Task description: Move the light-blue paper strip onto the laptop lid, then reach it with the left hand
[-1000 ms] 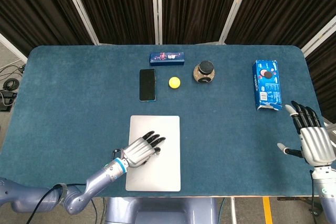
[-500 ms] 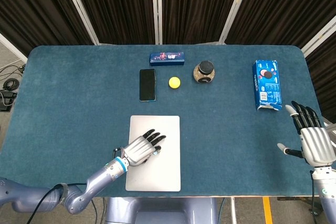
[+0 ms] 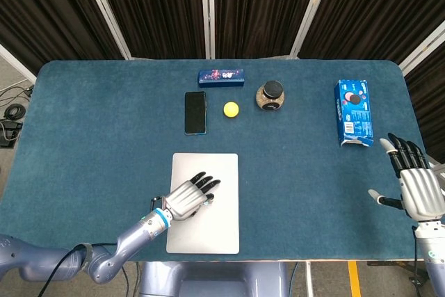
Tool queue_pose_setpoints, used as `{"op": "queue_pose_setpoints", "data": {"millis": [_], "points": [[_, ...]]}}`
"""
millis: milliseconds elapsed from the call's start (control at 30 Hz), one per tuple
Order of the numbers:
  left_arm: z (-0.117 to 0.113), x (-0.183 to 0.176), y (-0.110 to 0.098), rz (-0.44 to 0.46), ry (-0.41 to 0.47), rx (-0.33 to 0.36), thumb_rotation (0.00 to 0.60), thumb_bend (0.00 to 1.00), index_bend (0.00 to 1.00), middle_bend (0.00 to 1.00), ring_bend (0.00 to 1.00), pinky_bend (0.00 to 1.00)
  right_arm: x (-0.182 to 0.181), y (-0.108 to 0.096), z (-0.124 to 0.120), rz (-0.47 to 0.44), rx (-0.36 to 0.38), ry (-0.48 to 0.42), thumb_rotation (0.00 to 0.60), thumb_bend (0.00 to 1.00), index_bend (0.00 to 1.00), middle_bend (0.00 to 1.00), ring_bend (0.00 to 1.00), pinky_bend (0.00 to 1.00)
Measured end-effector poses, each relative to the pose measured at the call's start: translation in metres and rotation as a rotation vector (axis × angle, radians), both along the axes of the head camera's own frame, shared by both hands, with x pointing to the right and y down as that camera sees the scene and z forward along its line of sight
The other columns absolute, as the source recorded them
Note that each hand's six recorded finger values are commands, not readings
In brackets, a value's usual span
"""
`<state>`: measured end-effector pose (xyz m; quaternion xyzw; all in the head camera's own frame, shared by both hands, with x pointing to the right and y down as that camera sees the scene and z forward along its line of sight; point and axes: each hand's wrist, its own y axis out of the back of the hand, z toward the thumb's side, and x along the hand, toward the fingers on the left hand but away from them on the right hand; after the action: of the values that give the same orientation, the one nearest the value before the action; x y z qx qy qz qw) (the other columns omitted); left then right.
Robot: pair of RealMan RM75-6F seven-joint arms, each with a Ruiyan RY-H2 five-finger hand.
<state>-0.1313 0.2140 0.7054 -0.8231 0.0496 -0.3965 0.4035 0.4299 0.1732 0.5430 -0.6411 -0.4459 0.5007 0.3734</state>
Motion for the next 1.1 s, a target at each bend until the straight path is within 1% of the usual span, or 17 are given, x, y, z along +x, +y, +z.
{"op": "queue_pose_setpoints", "data": {"millis": [233, 567, 833, 933, 1100], "points": [[-0.006, 0.000, -0.008, -0.019, 0.014, 0.016, 0.600, 0.92, 0.34, 0.00, 0.00, 0.00, 0.000, 0.000, 0.000, 0.000, 0.000, -0.001, 0.600, 0.00, 0.00, 0.00, 0.00, 0.00], [0.000, -0.001, -0.002, -0.005, -0.003, 0.000, 0.600, 0.92, 0.34, 0.00, 0.00, 0.00, 0.001, 0.000, -0.001, 0.002, 0.003, -0.003, 0.600, 0.00, 0.00, 0.00, 0.00, 0.00], [0.002, -0.001, -0.001, -0.008, -0.009, -0.005, 0.600, 0.92, 0.34, 0.00, 0.00, 0.00, 0.001, 0.000, -0.002, 0.003, 0.006, -0.002, 0.600, 0.00, 0.00, 0.00, 0.00, 0.00], [0.000, -0.001, -0.004, -0.018, 0.000, 0.001, 0.600, 0.92, 0.34, 0.00, 0.00, 0.00, 0.001, 0.000, -0.002, 0.003, 0.006, -0.002, 0.600, 0.00, 0.00, 0.00, 0.00, 0.00], [-0.013, 0.000, -0.016, -0.057, 0.042, 0.031, 0.600, 0.92, 0.34, 0.00, 0.00, 0.00, 0.000, 0.000, -0.002, 0.000, 0.007, -0.002, 0.600, 0.00, 0.00, 0.00, 0.00, 0.00]]}}
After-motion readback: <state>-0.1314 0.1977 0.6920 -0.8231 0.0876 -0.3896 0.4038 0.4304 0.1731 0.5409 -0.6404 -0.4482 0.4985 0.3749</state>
